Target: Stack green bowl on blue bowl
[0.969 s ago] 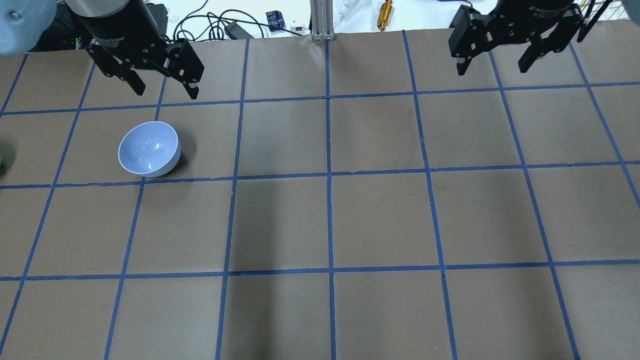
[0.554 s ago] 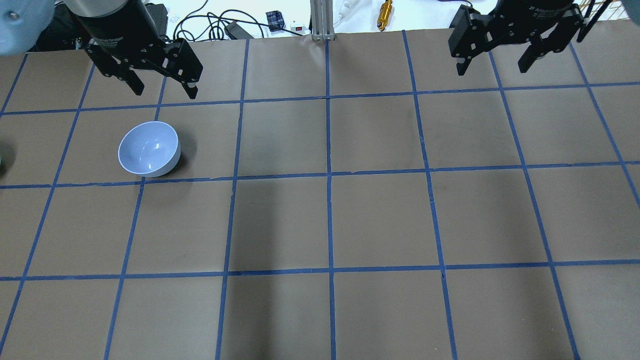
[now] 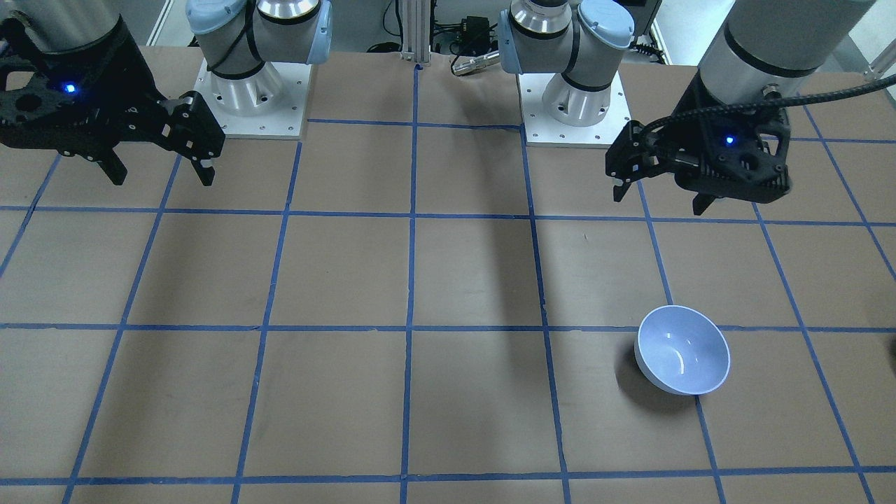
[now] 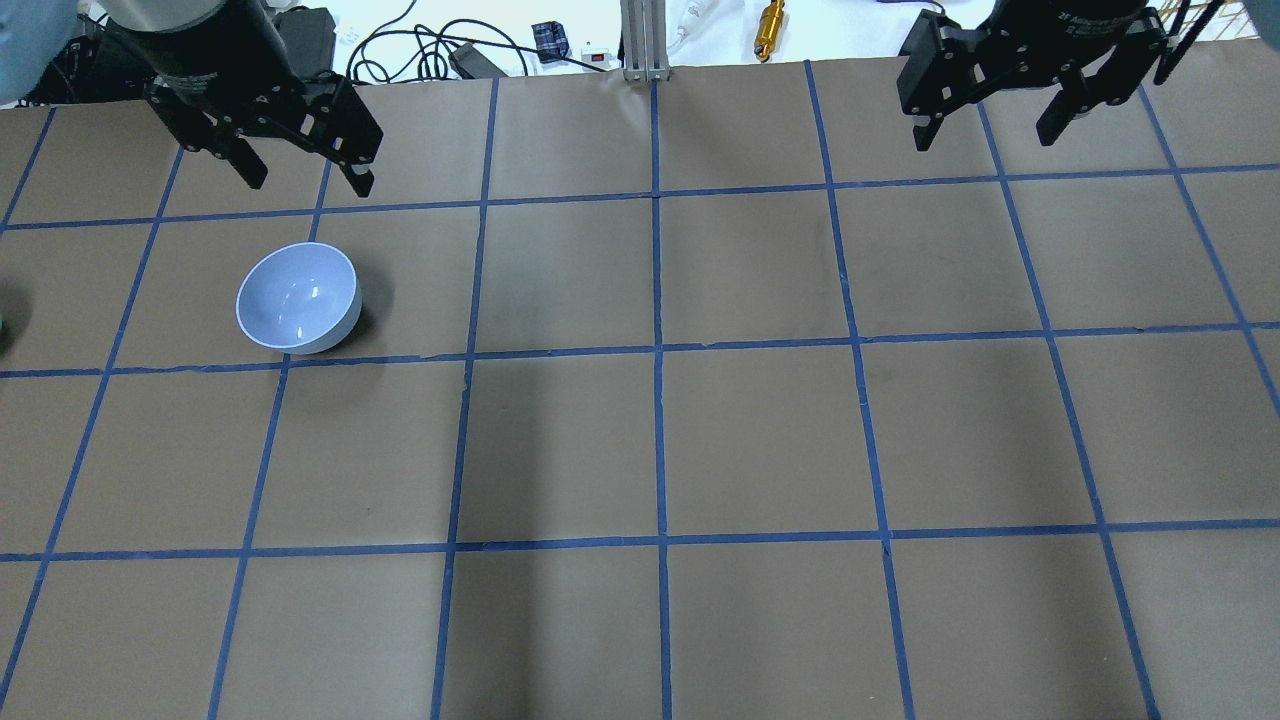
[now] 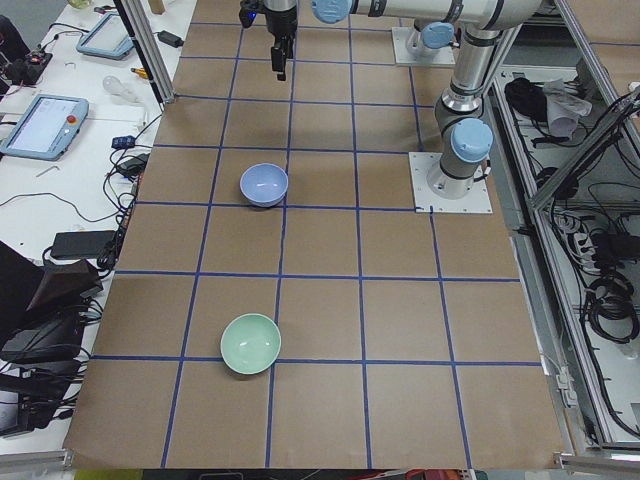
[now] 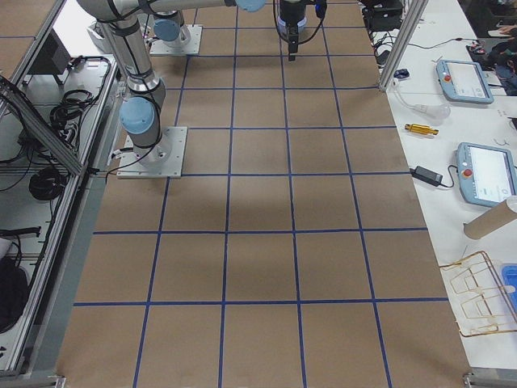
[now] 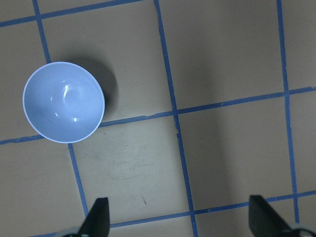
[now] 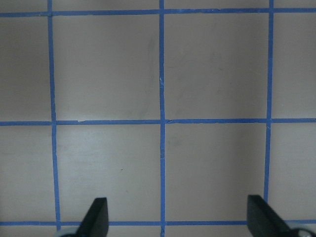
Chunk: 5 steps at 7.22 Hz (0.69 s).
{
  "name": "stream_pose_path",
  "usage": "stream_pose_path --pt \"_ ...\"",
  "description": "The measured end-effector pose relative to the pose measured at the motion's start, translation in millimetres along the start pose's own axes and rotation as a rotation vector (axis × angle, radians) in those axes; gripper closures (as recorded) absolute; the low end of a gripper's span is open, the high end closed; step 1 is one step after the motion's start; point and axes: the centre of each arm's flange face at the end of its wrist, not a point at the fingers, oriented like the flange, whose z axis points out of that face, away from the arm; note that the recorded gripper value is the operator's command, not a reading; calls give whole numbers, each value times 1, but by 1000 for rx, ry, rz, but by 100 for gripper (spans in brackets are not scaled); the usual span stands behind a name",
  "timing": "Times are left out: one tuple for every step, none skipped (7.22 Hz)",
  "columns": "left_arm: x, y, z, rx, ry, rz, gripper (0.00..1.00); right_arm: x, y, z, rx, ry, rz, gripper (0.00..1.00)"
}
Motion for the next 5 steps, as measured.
stream_pose_path --pt "-31 9 -1 -20 7 74 0 0 0 0 0 0 0 0" --pt "-71 18 -1 -38 9 154 0 0 0 0 0 0 0 0" --pt "-124 31 3 -60 8 216 0 0 0 0 0 0 -1 0" --pt "-185 49 14 -88 17 283 0 0 0 0 0 0 -1 0" --pt "-237 66 27 -100 32 385 0 0 0 0 0 0 -1 0"
